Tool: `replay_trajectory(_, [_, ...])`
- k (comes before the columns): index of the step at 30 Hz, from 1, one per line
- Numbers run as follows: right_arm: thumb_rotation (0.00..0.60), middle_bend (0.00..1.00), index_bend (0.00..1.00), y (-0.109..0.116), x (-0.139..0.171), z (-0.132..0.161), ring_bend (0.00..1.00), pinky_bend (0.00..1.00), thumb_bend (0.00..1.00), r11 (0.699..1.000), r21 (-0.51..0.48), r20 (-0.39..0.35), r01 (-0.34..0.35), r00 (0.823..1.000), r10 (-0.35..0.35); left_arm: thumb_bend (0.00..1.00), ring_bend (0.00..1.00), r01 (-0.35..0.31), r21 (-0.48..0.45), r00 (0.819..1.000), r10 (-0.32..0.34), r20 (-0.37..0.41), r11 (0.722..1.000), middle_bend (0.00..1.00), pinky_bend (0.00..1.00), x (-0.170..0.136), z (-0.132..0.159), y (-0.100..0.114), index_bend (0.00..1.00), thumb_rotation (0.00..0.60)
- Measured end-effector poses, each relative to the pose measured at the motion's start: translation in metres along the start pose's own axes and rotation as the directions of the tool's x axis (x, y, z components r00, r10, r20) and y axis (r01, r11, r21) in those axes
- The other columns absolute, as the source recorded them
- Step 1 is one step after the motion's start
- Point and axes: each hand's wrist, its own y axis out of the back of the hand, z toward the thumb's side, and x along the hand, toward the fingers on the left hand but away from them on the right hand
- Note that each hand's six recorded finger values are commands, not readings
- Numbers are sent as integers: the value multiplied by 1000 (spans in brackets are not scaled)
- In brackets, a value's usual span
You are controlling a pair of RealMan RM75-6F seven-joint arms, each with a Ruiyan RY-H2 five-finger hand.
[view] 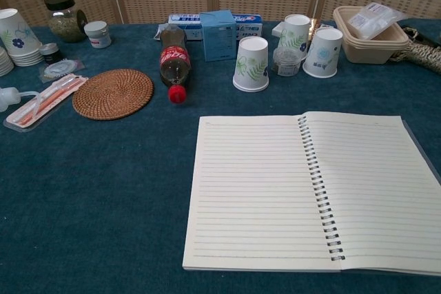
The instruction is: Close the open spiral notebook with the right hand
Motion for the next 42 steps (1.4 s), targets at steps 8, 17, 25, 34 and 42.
replay_trajectory(8, [342, 0, 0, -19, -16, 36, 0, 0, 0, 989, -44, -186, -140, 974, 129, 0, 0, 0, 22, 1000, -1, 31, 1000, 0, 0, 8, 12, 10, 0, 600])
replay_trajectory(17, [343, 7, 1, -45, -41, 80, 0, 0, 20, 952, 10, -354, -305, 890, 289, 0, 0, 17, 30, 999, -18, 26, 999, 0, 0, 10, 17, 16, 0, 600])
replay_trajectory(25, [342, 29, 40, -66, -61, 119, 0, 0, 199, 911, 98, -449, -401, 799, 400, 0, 0, 40, 47, 999, -41, 35, 998, 0, 0, 15, 20, 20, 0, 600])
replay_trajectory(34, [342, 35, 48, -89, -73, 158, 0, 0, 203, 852, 134, -519, -505, 697, 495, 0, 0, 62, 48, 998, -63, 18, 997, 0, 0, 18, 18, 15, 0, 600])
replay_trajectory(42, [341, 55, 70, -110, -81, 167, 0, 0, 204, 819, 152, -528, -553, 655, 540, 0, 0, 68, 36, 997, -68, 22, 997, 0, 0, 21, 21, 11, 0, 600])
